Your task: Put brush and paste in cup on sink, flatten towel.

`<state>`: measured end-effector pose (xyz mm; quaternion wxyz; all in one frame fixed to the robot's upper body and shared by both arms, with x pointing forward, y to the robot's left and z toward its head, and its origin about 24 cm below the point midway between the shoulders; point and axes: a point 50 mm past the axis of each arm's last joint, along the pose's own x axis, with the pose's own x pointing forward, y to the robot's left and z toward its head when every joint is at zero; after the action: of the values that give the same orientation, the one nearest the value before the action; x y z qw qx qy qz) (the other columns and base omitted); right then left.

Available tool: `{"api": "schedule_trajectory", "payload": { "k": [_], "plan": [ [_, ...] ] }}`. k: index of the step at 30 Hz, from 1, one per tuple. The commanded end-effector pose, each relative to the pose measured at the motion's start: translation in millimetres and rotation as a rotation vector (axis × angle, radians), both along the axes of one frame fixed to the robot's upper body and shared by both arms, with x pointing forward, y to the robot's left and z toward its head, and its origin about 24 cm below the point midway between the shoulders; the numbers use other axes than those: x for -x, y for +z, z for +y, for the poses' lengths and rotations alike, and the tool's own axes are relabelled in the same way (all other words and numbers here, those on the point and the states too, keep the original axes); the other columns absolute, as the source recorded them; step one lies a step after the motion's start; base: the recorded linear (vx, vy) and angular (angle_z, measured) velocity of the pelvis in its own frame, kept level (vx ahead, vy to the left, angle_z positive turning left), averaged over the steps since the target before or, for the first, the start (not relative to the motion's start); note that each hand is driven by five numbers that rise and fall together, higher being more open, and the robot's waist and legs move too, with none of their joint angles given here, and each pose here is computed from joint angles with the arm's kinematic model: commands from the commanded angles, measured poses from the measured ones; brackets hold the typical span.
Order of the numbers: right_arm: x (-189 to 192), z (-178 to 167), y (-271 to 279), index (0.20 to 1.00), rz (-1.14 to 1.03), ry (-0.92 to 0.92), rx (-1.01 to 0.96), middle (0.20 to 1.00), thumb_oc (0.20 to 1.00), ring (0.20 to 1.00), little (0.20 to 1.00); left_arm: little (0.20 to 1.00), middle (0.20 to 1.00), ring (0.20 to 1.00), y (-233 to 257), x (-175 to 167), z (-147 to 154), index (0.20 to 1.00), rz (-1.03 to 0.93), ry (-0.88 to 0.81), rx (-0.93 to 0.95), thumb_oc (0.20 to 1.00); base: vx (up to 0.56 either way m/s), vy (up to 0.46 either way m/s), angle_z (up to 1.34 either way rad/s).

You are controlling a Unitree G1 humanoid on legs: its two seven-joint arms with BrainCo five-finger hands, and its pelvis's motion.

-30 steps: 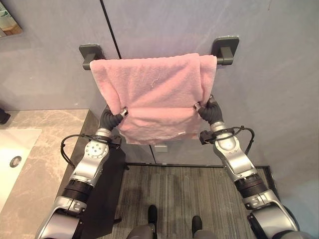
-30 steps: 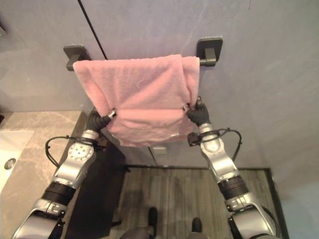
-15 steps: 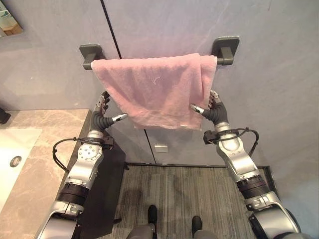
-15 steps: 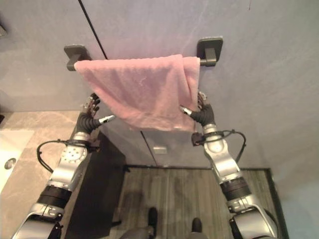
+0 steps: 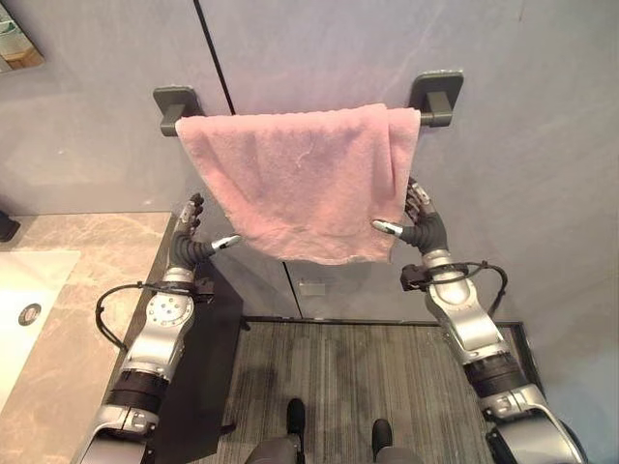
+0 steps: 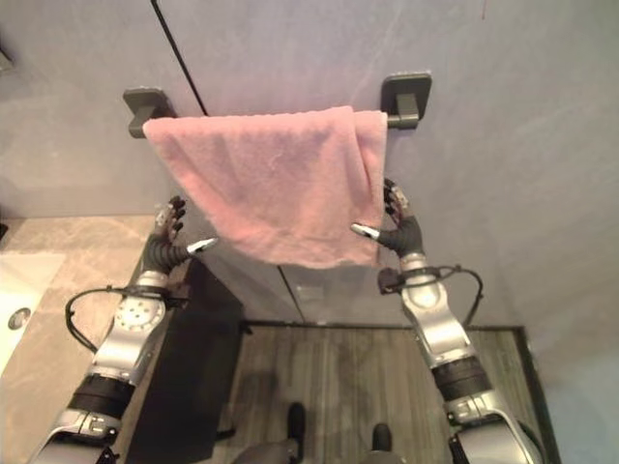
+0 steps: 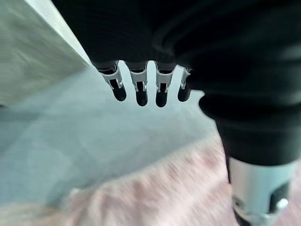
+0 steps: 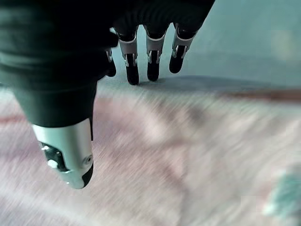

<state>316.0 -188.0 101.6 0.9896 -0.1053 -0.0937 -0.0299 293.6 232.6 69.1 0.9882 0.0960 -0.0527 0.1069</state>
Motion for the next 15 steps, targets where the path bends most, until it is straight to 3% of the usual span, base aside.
{"api": "schedule_trajectory", "payload": {
  "k": [1, 11, 15],
  "plan": [
    [11, -18, 2, 1.0, -0.037, -0.069, 0.033, 1.0, 1.0, 1.0, 1.0, 1.0, 1.0, 1.0, -7, 9, 16, 1.0, -0.006, 0.057, 0.092, 1.0, 0.0, 0.0, 0.0],
    [41, -61, -57, 1.0, 0.21, -0.211, 0.093, 1.0, 1.0, 1.0, 1.0, 1.0, 1.0, 1.0, -102, 55, 7, 1.0, 0.384, 0.042, 0.215, 1.0, 0.0, -0.012, -0.02],
    [67, -60, -102, 1.0, 0.41, -0.137, 0.11, 1.0, 1.0, 1.0, 1.0, 1.0, 1.0, 1.0, -168, 101, -14, 1.0, 0.71, -0.004, 0.296, 1.0, -0.01, -0.018, -0.03]
  ]
}}
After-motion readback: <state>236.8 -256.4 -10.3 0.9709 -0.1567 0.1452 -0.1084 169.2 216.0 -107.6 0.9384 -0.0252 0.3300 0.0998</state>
